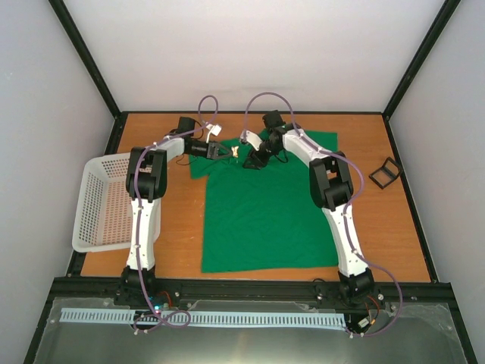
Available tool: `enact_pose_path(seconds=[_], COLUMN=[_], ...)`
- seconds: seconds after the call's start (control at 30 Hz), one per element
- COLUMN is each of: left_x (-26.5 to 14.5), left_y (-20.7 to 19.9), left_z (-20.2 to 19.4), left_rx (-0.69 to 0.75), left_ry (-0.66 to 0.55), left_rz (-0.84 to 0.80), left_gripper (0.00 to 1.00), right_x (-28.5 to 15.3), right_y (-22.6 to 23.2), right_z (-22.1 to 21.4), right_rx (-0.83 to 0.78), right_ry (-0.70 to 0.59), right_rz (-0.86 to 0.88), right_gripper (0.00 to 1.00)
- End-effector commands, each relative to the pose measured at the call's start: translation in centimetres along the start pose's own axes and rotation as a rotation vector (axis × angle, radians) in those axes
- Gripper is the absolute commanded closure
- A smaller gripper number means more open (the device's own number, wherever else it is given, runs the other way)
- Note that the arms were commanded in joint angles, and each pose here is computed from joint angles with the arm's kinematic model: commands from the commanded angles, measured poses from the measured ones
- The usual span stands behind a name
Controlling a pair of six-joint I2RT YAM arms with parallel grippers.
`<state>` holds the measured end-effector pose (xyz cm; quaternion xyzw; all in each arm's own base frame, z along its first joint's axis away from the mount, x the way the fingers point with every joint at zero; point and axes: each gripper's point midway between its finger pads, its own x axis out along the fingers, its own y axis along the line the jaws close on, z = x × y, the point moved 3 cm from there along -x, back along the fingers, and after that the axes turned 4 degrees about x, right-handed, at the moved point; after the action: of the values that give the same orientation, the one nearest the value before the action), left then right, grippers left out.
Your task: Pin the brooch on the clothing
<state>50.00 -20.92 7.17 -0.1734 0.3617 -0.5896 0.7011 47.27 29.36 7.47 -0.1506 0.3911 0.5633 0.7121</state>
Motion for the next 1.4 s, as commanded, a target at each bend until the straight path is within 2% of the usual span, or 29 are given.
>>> enact_pose_path(seconds=[0.0,0.23,0.53,0.93,1.37], left_x=[-0.7,-0.6,-0.6,-0.7,-0.2], left_y=[-2.1,-2.1,-2.1,-2.3,-2.5], left_z=[2.1,1.8,1.8,1.8,0.6], left_rx=[0.037,0.021,0.017,0.019,0.005], left_ry=[-0.021,-0.016,-0.017,-0.021,-0.036], left_rz=[-0.044,-0.053,-0.056,-0.051,0.000], left_gripper=[0.99,0.99,0.99,0.99,0.99], right_x=[1.5,2.5,2.9,1.8,1.1], right_y=[-1.5,-1.7,-1.1,-0.1,0.4], right_z=[-0.6,0.6,2.4,5.0,5.5], right_rx=[-0.004,-0.017,0.001,0.112,0.242], right_ry=[0.044,0.026,-0.046,-0.228,-0.342], right_rz=[-0.082,-0.116,-0.095,0.004,0.071], right_gripper=[0.43,0.47,0.43,0.44,0.45])
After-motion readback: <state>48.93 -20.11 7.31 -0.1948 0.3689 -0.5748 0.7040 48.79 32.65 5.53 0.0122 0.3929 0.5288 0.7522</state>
